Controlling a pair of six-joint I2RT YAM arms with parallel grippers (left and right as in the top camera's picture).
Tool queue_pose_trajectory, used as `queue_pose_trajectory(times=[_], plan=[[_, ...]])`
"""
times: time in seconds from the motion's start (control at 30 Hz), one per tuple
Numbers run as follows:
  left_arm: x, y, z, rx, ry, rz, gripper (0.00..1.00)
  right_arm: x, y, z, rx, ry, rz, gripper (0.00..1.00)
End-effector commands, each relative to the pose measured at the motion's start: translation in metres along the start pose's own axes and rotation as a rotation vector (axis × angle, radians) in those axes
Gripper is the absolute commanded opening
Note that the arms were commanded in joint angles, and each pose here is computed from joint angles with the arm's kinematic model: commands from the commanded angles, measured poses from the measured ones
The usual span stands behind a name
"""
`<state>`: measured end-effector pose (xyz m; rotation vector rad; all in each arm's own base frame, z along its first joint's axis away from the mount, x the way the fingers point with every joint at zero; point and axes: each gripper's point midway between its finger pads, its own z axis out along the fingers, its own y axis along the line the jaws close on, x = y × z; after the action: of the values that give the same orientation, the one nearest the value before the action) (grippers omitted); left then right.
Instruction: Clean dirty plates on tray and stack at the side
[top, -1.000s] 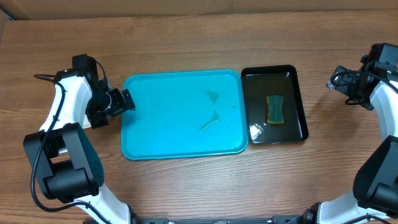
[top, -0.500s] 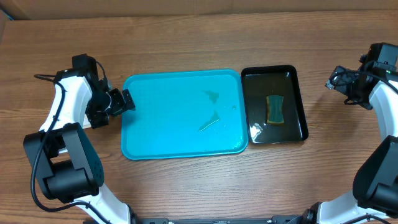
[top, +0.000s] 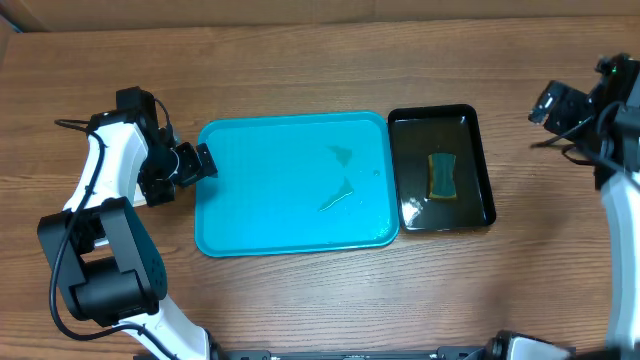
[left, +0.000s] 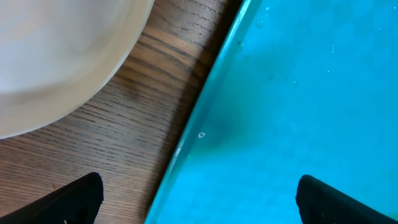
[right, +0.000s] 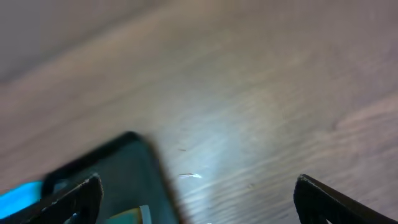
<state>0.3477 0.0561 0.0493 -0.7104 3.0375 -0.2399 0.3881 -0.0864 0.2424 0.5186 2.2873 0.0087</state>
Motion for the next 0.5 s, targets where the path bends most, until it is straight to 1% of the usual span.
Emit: queue_pose_trajectory(times=[0.0, 0.13, 0.27, 0.37, 0.47], plan=[[0.002, -0.007, -0.006, 0.019, -0.016, 0.021, 1.0, -0.019, 0.035, -0.053, -0.093, -0.132, -0.047, 1.0], [0.002, -0.007, -0.006, 0.019, -0.016, 0.021, 1.0, -0.019, 0.078, -0.115, -0.231, -0.249, -0.118, 1.0], [0.002, -0.007, -0.006, 0.019, -0.016, 0.021, 1.0, -0.008, 0.113, -0.183, -0.397, -0.36, -0.186, 1.0], [0.002, -0.007, -0.006, 0.019, -0.016, 0.021, 1.0, 0.001, 0.123, -0.231, -0.505, -0.439, -0.214, 1.0], [0.002, -0.007, -0.006, 0.019, -0.016, 0.021, 1.0, 0.001, 0.11, -0.267, -0.529, -0.531, -0.209, 1.0]])
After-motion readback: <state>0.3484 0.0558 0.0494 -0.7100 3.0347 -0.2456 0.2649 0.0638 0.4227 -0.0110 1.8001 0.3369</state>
